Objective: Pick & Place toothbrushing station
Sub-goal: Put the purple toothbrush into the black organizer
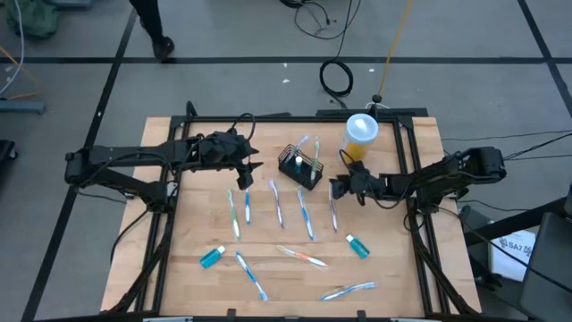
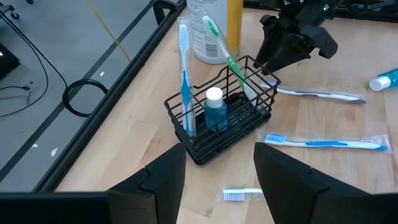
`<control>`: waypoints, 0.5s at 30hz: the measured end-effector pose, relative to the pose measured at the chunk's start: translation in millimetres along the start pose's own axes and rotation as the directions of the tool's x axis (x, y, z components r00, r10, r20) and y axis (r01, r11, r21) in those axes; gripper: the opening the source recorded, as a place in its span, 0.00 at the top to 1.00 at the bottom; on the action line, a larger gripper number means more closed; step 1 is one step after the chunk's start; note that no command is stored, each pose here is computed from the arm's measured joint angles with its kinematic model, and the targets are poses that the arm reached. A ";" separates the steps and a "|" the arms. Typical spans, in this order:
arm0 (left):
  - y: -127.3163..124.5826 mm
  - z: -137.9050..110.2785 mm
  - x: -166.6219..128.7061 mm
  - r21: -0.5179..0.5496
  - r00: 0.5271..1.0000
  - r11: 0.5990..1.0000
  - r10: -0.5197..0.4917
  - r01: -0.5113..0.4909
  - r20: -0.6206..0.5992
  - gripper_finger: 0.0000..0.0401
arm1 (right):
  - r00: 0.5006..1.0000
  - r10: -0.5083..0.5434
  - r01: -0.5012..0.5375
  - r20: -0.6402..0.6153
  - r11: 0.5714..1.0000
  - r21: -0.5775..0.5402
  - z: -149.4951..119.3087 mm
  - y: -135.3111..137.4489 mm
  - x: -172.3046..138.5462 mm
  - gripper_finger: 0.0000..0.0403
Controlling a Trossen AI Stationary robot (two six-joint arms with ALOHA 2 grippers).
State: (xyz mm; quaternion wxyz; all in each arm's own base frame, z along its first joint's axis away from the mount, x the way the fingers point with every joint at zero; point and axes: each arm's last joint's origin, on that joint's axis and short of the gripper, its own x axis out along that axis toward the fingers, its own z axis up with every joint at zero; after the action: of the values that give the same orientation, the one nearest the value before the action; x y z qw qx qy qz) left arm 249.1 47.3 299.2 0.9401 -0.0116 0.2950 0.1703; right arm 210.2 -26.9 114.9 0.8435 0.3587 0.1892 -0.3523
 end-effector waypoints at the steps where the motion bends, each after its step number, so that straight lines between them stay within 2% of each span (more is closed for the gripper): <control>1: 0.0 0.0 0.0 0.000 1.000 1.000 0.000 0.000 0.000 0.52 | 1.000 -0.005 0.005 -0.002 1.000 0.004 -0.4 -0.6 0.0 0.55; 9: 0.0 0.0 0.0 0.005 1.000 1.000 0.000 0.000 0.000 0.50 | 1.000 -0.006 0.007 -0.009 0.999 0.048 -7.5 -1.9 10.7 0.55; 15: 0.0 0.2 -0.1 0.006 1.000 1.000 0.000 0.000 0.001 0.49 | 1.000 -0.009 0.009 -0.014 1.000 0.002 -14.0 -3.8 19.1 0.55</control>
State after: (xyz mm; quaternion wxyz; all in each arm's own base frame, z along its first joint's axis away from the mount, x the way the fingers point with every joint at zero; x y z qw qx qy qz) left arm 249.2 47.3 299.4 0.9403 -0.0089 0.2951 0.1694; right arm 219.5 -27.2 92.8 0.8402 0.3611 0.1966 -0.3536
